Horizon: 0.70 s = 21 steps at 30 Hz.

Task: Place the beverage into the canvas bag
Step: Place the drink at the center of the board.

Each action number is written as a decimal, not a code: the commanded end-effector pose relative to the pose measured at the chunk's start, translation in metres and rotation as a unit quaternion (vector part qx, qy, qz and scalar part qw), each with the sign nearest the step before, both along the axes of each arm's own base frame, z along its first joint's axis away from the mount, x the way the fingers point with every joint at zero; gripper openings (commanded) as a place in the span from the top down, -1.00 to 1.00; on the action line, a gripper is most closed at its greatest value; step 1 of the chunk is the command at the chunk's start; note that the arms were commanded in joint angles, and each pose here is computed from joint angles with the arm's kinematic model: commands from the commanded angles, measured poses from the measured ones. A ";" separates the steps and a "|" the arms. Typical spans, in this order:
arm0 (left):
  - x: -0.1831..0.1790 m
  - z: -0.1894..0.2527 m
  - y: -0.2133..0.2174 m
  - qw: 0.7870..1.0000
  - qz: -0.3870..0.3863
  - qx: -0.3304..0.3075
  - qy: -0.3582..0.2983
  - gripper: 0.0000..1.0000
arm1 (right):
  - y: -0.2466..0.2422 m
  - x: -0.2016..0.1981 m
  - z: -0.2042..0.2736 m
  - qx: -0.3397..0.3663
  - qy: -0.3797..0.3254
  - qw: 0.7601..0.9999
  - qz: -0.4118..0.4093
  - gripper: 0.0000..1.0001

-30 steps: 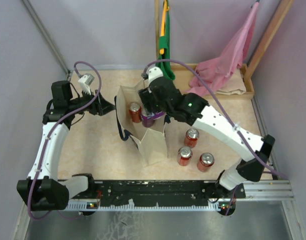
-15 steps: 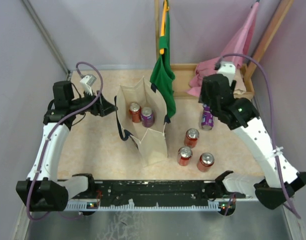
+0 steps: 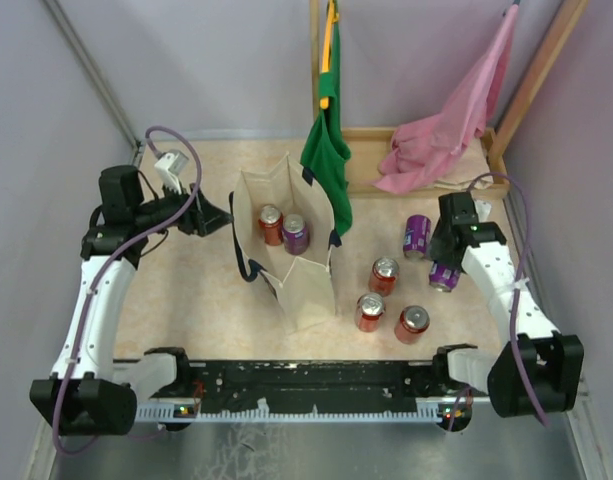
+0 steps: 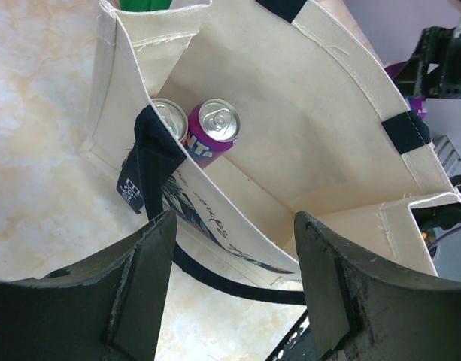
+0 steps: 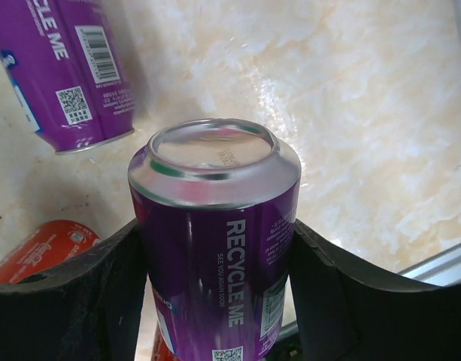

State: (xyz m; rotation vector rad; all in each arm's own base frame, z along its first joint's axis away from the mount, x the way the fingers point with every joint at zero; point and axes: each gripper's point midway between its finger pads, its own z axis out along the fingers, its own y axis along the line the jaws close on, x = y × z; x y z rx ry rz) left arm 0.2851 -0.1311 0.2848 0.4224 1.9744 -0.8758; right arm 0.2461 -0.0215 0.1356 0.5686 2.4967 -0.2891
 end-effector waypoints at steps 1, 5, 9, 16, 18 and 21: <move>-0.006 0.013 0.000 1.000 0.000 0.006 -0.018 -0.40 | 0.013 0.038 -0.008 0.046 -0.057 0.997 0.006 1.00; -0.009 0.015 0.000 1.000 0.002 0.006 -0.020 -0.40 | 0.014 0.039 -0.040 0.055 -0.020 0.998 0.008 1.00; -0.011 0.016 0.000 1.000 0.003 0.005 -0.022 -0.40 | 0.011 0.034 -0.059 0.059 0.003 0.998 0.001 1.00; -0.013 0.020 0.001 1.000 0.005 0.007 -0.028 -0.40 | 0.001 0.017 -0.084 0.061 0.033 0.997 -0.013 1.00; -0.012 0.019 0.001 1.000 0.005 0.007 -0.026 -0.40 | 0.002 0.014 -0.089 0.064 0.040 0.997 -0.013 0.98; -0.012 0.019 0.000 1.000 0.004 0.005 -0.027 -0.40 | 0.003 0.011 -0.098 0.069 0.056 0.996 -0.010 0.35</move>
